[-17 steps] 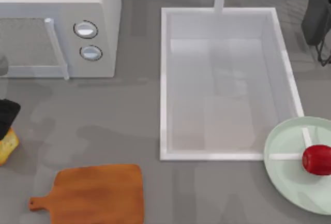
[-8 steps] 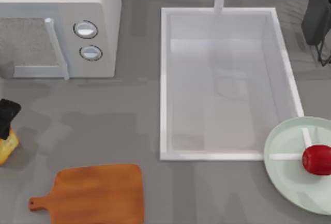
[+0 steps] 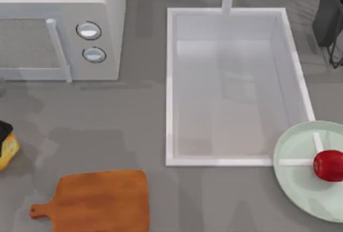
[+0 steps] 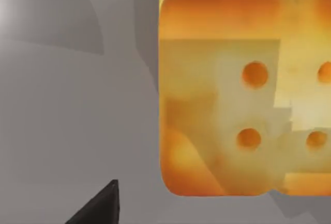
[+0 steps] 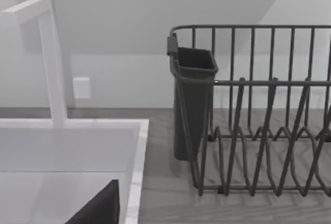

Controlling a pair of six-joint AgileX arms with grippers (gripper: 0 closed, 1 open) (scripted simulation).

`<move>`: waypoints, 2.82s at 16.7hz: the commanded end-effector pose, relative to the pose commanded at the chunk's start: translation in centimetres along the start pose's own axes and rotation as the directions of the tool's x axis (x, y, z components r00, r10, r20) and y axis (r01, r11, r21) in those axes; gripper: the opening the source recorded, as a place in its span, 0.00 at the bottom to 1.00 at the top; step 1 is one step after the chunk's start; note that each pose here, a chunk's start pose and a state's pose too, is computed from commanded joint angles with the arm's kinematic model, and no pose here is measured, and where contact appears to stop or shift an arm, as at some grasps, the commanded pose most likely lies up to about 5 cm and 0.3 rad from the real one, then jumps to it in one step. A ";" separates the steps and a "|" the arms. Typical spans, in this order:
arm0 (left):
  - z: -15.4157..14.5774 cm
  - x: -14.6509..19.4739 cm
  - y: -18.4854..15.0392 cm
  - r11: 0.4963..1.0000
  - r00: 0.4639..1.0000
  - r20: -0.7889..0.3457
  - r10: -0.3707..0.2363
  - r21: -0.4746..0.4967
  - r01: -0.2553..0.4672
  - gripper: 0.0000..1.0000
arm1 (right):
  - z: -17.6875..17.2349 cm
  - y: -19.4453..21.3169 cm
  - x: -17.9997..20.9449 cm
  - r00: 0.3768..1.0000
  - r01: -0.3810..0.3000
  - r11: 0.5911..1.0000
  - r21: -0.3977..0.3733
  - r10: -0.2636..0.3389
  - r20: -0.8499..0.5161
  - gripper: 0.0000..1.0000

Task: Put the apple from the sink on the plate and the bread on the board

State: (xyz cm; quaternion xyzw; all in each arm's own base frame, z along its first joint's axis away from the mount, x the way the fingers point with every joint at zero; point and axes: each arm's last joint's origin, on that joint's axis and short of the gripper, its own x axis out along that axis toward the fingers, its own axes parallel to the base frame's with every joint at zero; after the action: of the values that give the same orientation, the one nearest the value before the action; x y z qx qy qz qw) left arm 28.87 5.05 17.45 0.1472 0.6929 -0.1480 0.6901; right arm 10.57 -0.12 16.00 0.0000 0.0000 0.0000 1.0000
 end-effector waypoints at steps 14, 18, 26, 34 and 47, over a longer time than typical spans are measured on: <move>2.6 6.0 0.0 1.000 1.000 0.003 0.002 0.000 -0.002 0.85 | 0.0 0.0 0.0 1.000 0.000 1.000 0.000 0.000 0.000 1.00; 2.6 6.0 0.0 1.000 1.000 0.003 0.002 0.000 -0.002 0.55 | 0.0 0.0 0.0 1.000 0.000 1.000 0.000 0.000 0.000 1.00; 2.6 6.0 0.0 1.000 1.000 0.003 0.002 0.000 -0.002 0.00 | 0.0 0.0 0.0 1.000 0.000 1.000 0.000 0.000 0.000 1.00; 2.6 5.9 0.0 1.000 1.000 0.004 0.002 0.000 -0.002 0.00 | 0.0 0.0 0.0 1.000 0.000 1.000 0.000 0.000 0.000 1.00; 2.2 -3.9 -0.7 1.000 1.000 -0.011 0.015 -0.008 -0.015 0.00 | 0.0 0.0 0.0 1.000 0.000 1.000 0.000 0.000 0.000 1.00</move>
State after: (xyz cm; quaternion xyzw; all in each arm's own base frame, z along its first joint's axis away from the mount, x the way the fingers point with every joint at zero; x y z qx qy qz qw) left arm 30.63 3.54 21.33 0.1504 0.6961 -0.1392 0.6881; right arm 10.57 -0.12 16.00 0.0000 0.0000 0.0000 1.0000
